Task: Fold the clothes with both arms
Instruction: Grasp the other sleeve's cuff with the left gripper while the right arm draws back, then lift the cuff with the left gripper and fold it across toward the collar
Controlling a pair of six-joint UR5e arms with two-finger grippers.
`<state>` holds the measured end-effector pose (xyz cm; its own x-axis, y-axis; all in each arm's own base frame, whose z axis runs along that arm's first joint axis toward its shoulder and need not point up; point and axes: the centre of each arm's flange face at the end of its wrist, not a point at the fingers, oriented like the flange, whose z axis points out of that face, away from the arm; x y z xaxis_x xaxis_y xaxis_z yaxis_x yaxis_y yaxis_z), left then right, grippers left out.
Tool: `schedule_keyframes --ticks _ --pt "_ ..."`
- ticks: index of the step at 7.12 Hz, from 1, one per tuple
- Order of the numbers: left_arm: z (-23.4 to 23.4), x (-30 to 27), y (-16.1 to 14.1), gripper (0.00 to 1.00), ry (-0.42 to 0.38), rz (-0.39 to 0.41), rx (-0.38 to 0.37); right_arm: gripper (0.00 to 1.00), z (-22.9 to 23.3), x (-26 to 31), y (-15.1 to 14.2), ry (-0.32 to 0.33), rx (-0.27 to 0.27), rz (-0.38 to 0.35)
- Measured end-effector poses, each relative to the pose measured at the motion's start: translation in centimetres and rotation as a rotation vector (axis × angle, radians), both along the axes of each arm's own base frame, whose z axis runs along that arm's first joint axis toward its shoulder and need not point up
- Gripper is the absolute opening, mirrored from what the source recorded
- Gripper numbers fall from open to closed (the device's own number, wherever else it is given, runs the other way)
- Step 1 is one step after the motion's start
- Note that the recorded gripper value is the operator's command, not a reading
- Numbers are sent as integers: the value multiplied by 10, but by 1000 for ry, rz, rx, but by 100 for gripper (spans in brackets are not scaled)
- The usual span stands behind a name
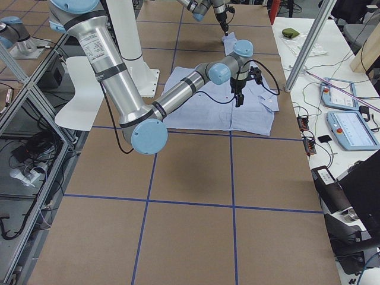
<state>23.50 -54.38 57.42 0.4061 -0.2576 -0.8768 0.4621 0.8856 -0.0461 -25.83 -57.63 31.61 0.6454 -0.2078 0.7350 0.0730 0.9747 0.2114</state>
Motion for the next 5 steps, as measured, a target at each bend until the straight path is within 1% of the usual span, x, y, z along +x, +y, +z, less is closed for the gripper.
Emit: schedule_keyframes --ticks 2,4,5 --pt "-61 3 -5 0 18 17 0 100 27 20 22 16 7 -16" --pt "-146 19 -29 0 14 17 -16 100 54 40 45 34 -7 -23" --pt "-190 31 -47 0 12 8 -43 100 70 50 60 45 -28 -24"
